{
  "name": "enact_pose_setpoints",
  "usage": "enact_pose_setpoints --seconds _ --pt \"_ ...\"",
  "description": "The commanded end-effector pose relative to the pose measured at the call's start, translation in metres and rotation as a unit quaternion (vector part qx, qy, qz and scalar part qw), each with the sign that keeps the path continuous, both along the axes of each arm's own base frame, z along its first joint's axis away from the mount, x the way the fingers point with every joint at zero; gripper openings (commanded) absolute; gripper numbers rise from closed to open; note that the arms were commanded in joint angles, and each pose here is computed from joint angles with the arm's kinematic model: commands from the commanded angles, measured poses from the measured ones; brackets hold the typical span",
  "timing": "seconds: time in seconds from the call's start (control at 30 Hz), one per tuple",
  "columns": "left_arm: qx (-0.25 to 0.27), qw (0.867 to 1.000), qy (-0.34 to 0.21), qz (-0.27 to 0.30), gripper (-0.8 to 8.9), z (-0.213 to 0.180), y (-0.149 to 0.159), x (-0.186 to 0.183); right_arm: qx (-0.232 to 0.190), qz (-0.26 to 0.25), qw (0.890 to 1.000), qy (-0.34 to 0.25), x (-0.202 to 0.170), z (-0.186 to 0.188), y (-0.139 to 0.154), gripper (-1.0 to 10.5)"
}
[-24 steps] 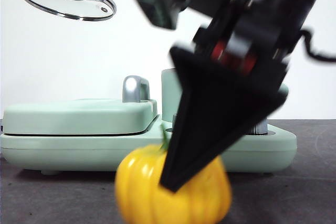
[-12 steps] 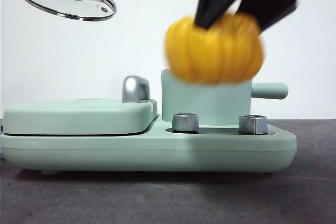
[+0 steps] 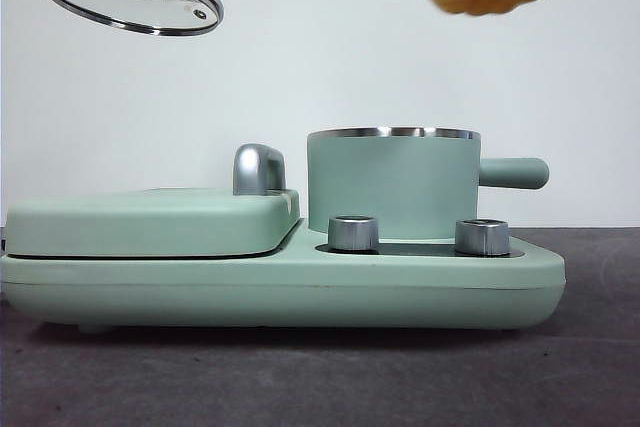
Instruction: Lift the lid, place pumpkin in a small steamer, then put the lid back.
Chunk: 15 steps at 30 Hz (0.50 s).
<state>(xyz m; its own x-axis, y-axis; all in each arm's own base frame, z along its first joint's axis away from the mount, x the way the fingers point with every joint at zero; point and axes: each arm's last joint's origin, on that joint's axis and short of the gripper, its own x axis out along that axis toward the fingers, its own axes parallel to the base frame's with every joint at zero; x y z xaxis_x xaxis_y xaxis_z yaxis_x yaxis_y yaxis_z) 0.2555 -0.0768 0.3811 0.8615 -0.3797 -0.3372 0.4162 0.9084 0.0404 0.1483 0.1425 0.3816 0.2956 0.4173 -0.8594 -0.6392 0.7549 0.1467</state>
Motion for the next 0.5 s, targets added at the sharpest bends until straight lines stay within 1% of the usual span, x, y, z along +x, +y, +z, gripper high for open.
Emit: enact_pose_setpoints --seconds 0.03,0.37,0.5 --pt "-0.011 1.000 -0.026 -0.001 0.10 0.011 -0.001 0.000 -0.007 -0.027 0.999 0.015 0.015 0.005 0.003 3.3" --pt "-0.019 1.000 -0.024 0.001 0.10 0.011 -0.001 0.000 -0.027 -0.056 0.998 0.010 0.085 0.012 0.016 3.3" --pt "-0.019 1.000 -0.023 0.001 0.10 0.011 -0.001 0.000 -0.034 -0.054 0.998 0.004 0.113 0.010 0.023 3.3"
